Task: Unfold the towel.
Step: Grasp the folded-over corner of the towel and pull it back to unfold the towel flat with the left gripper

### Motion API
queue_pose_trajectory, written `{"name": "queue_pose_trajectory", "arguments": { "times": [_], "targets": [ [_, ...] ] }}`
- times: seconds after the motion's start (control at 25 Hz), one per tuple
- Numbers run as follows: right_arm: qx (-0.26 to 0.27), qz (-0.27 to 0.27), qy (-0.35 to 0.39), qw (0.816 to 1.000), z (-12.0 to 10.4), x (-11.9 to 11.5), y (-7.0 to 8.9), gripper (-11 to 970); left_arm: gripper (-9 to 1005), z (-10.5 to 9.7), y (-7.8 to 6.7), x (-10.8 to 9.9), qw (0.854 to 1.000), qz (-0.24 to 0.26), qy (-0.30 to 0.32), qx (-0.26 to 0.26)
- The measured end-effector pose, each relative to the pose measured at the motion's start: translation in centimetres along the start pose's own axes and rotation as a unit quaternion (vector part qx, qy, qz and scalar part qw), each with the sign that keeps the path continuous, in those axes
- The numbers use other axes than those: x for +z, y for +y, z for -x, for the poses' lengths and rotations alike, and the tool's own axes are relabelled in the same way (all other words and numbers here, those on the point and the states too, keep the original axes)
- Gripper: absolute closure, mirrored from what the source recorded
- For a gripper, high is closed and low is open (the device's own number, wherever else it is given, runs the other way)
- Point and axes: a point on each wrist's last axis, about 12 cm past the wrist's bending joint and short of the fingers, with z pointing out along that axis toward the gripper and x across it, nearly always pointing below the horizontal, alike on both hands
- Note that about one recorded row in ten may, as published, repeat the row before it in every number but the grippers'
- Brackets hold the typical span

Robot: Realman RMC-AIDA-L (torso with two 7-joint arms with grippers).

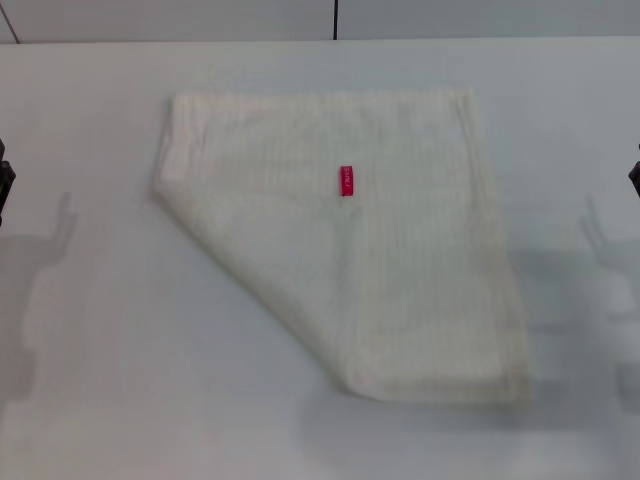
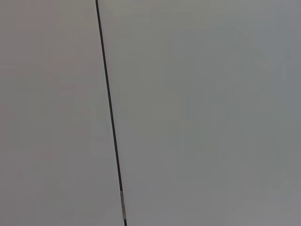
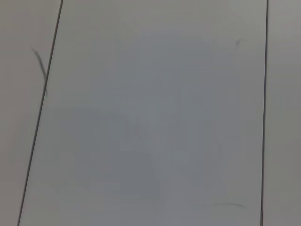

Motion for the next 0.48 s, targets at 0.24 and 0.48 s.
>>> {"name": "queue_pose_trajectory", "arguments": {
  "times": [0.24, 0.48],
  "targets": [
    [0.001, 0.010, -0.001, 1.000, 0.0, 0.0, 0.3, 136, 227, 0.0, 0.0, 0.0, 1.000, 0.000, 0.000, -0.001],
    [0.019, 0.025, -0.001, 1.000, 0.2, 0.4, 1.2, 136, 226, 0.1, -0.5, 0.4, 1.000, -0.010, 0.003, -0.015]
  ]
}}
